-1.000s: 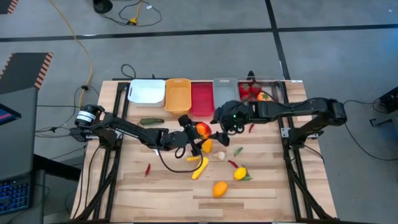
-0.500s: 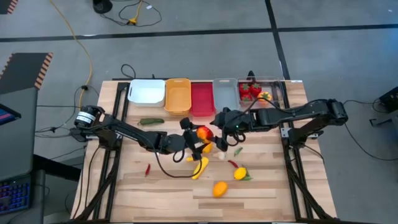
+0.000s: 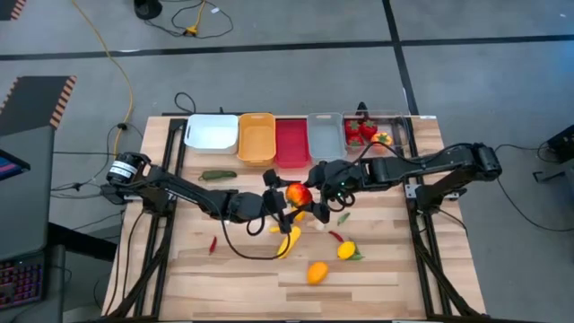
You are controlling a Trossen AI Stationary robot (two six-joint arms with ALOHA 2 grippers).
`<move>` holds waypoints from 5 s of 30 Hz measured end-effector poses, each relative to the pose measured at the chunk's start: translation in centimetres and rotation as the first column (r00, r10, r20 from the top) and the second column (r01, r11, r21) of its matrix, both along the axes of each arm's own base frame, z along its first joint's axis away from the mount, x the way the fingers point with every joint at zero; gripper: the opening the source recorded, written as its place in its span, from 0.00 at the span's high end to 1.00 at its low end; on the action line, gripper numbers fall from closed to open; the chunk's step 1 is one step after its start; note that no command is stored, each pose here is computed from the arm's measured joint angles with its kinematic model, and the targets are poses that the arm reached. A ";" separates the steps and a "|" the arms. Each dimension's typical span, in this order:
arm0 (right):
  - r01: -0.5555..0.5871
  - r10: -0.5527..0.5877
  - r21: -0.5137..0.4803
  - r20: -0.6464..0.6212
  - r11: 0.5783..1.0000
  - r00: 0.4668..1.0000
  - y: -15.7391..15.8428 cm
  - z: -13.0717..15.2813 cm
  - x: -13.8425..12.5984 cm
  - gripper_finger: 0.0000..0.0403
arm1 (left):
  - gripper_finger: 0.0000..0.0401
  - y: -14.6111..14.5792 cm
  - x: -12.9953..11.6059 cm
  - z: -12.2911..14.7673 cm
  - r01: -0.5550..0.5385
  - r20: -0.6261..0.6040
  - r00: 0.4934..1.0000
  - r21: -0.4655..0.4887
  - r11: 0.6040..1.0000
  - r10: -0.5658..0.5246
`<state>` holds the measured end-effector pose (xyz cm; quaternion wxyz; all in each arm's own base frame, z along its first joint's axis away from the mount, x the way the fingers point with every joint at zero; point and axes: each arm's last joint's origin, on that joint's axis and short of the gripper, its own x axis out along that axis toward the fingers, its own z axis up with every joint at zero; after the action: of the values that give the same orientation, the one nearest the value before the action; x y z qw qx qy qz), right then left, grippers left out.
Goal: Sort produce into baskets
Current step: Put the orange tomato into the transparent bin, then put the green chili pepper into the white bin
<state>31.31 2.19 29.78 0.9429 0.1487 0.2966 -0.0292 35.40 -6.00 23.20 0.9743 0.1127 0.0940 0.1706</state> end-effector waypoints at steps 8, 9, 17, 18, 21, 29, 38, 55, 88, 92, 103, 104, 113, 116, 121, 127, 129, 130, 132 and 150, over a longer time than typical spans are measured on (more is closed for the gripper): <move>0.002 -0.002 0.000 0.016 1.000 1.000 0.0 0.1 0.1 0.10 | 0.17 0.0 0.0 -0.2 -0.004 -0.014 1.000 -0.008 1.000 0.004; 0.002 -0.002 0.000 0.018 1.000 1.000 0.0 0.1 0.1 0.12 | 0.17 0.0 0.0 -0.2 -0.005 -0.013 1.000 -0.008 1.000 0.005; 0.002 -0.002 0.000 0.018 1.000 1.000 0.0 0.1 0.1 0.19 | 0.17 0.0 0.0 -0.2 -0.007 -0.013 1.000 -0.019 1.000 0.007; 0.002 -0.002 0.000 0.016 1.000 1.000 0.0 0.1 0.1 0.19 | 0.17 0.1 0.0 -0.2 -0.011 -0.013 1.000 -0.018 1.000 0.011; -0.001 0.001 -0.003 0.015 1.000 1.000 0.0 0.1 0.1 0.19 | 0.17 0.1 -0.1 -0.2 -0.030 -0.012 0.999 -0.015 0.999 0.029; 0.007 -0.007 -0.002 0.024 1.000 1.000 -0.1 0.2 0.2 0.19 | 0.07 0.1 0.0 -0.3 -0.029 -0.023 0.999 0.011 1.000 0.029; 0.134 -0.133 -0.061 0.014 0.989 0.991 -1.4 0.2 0.1 0.19 | 0.05 0.6 -0.4 -0.1 -0.213 -0.016 0.977 0.039 0.976 0.214; 0.604 -0.647 -0.232 -0.268 0.762 0.714 -15.7 -0.9 -6.8 0.18 | 0.04 1.6 -3.1 0.3 -0.031 -0.327 0.944 0.069 0.997 0.052; 0.808 -0.796 -0.263 -0.484 0.528 0.363 -24.8 -4.7 -13.1 0.13 | 0.04 2.6 -3.2 0.0 -0.046 -0.368 0.927 0.091 0.995 0.077; 0.808 -0.797 -0.263 -0.483 0.527 0.363 -24.8 -4.7 -13.1 0.13 | 0.04 2.6 -3.2 0.0 -0.046 -0.368 0.927 0.091 0.995 0.077; 0.807 -0.797 -0.263 -0.482 0.528 0.364 -24.8 -4.6 -13.1 0.13 | 0.04 2.6 -3.2 0.0 -0.046 -0.368 0.927 0.092 0.995 0.077; 0.807 -0.797 -0.263 -0.482 0.528 0.364 -24.8 -4.6 -13.1 0.12 | 0.04 2.6 -3.2 0.0 -0.046 -0.368 0.927 0.092 0.995 0.077; 0.808 -0.797 -0.263 -0.483 0.527 0.363 -24.8 -4.6 -13.1 0.02 | 0.04 2.6 -3.2 0.0 -0.043 -0.372 0.925 0.099 0.994 0.077; 0.807 -0.795 -0.263 -0.489 0.528 0.360 -24.7 -4.7 -13.2 0.02 | 0.04 2.6 -3.4 -0.1 -0.033 -0.395 0.915 0.116 0.993 0.076; 0.805 -0.789 -0.265 -0.501 0.531 0.355 -24.6 -4.7 -13.3 0.03 | 0.04 2.9 -4.6 0.5 -0.035 -0.451 0.888 0.115 0.993 0.083; 0.806 -0.792 -0.265 -0.496 0.530 0.357 -24.5 -4.5 -13.4 0.02 | 0.06 4.8 -7.3 1.7 -0.056 -0.550 0.832 0.037 0.998 0.067; 0.807 -0.797 -0.263 -0.482 0.529 0.365 -24.2 -4.1 -13.5 0.03 | 0.07 5.7 -8.4 2.0 -0.077 -0.594 0.802 0.007 0.997 0.067; 0.808 -0.800 -0.262 -0.473 0.527 0.369 -24.1 -3.8 -13.5 0.03 | 0.07 6.1 -9.0 2.1 -0.092 -0.612 0.787 -0.005 0.996 0.070; 0.810 -0.808 -0.258 -0.449 0.526 0.381 -23.7 -3.1 -13.7 0.03 | 0.07 7.0 -10.1 2.2 -0.131 -0.647 0.757 -0.015 0.991 0.090; 0.625 -0.666 -0.230 -0.280 0.746 0.691 -14.7 1.5 -10.5 0.03 | 0.07 11.6 -16.7 -4.0 -0.311 -0.862 0.485 -0.008 0.950 0.151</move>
<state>20.78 -12.46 31.25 0.8119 0.1808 0.3833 -0.4016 18.69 5.64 19.22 0.7759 0.0879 0.5866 0.2147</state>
